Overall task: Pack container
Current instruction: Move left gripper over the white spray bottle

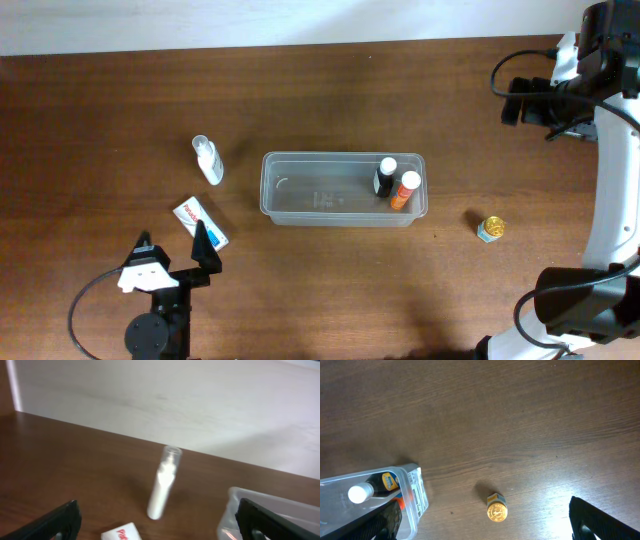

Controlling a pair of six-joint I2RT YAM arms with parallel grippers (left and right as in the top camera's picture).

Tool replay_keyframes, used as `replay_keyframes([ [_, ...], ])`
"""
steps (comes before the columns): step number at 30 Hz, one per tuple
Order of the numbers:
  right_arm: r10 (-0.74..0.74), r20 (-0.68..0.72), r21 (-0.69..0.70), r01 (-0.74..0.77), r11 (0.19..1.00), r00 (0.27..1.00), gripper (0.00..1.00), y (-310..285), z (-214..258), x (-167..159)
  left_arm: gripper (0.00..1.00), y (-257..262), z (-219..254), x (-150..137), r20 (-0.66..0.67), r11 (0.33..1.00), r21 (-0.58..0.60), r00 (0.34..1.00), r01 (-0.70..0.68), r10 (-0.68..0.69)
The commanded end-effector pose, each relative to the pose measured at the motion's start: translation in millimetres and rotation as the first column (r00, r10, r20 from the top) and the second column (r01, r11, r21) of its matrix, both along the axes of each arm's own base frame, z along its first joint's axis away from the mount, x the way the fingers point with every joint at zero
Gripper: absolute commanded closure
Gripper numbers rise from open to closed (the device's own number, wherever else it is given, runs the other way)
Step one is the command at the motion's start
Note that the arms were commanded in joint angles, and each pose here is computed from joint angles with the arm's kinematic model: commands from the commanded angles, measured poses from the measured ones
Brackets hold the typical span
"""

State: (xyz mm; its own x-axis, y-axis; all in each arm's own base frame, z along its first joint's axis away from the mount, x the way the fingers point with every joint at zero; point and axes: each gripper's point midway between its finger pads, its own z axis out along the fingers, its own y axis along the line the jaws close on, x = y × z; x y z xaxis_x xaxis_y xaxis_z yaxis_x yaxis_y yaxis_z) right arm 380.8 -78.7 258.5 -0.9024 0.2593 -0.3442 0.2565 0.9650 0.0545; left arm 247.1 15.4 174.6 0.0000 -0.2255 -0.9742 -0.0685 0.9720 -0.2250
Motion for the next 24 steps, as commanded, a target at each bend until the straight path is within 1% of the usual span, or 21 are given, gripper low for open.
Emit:
replay_keyframes([
  [1, -0.012, 0.03, -0.013, 0.012, 1.0, 0.999, 0.02, -3, 11, 0, 0.01, -11, 39, -6, 0.06, 0.998, 0.027, 0.996, 0.062, -0.063],
  [5, -0.012, 0.03, -0.013, 0.012, 1.0, 0.999, 0.02, -3, 11, 0, 0.01, 4, 77, -15, 0.042, 0.999, 0.034, 0.999, -0.03, 0.029],
  [8, -0.012, 0.03, -0.013, 0.012, 1.0, 0.999, 0.02, -3, 11, 0, 0.01, 10, 107, -14, -0.005, 0.993, 0.104, 0.998, -0.062, 0.062],
  [10, -0.012, 0.03, -0.013, 0.012, 1.0, 0.999, 0.02, -3, 11, 0, 0.01, 11, 123, -6, -0.054, 0.987, 0.151, 0.996, -0.055, 0.064],
  [13, -0.012, 0.03, -0.013, 0.012, 1.0, 0.999, 0.02, -3, 11, 0, 0.0, 12, 145, 19, -0.158, 0.977, 0.211, 0.986, -0.026, 0.061],
  [17, -0.012, 0.03, -0.013, 0.012, 1.0, 0.999, 0.02, -3, 11, 0, 0.01, 15, 175, 65, -0.316, 0.965, 0.26, 0.947, 0.027, 0.058],
  [20, -0.012, 0.03, -0.013, 0.012, 1.0, 0.999, 0.02, -3, 11, 0, 0.0, 17, 190, 100, -0.478, 0.961, 0.263, 0.877, 0.083, 0.055],
  [24, -0.012, 0.03, -0.013, 0.012, 1.0, 0.999, 0.02, -3, 11, 0, 0.01, 18, 192, 132, -0.647, 0.962, 0.236, 0.761, 0.138, 0.049],
])
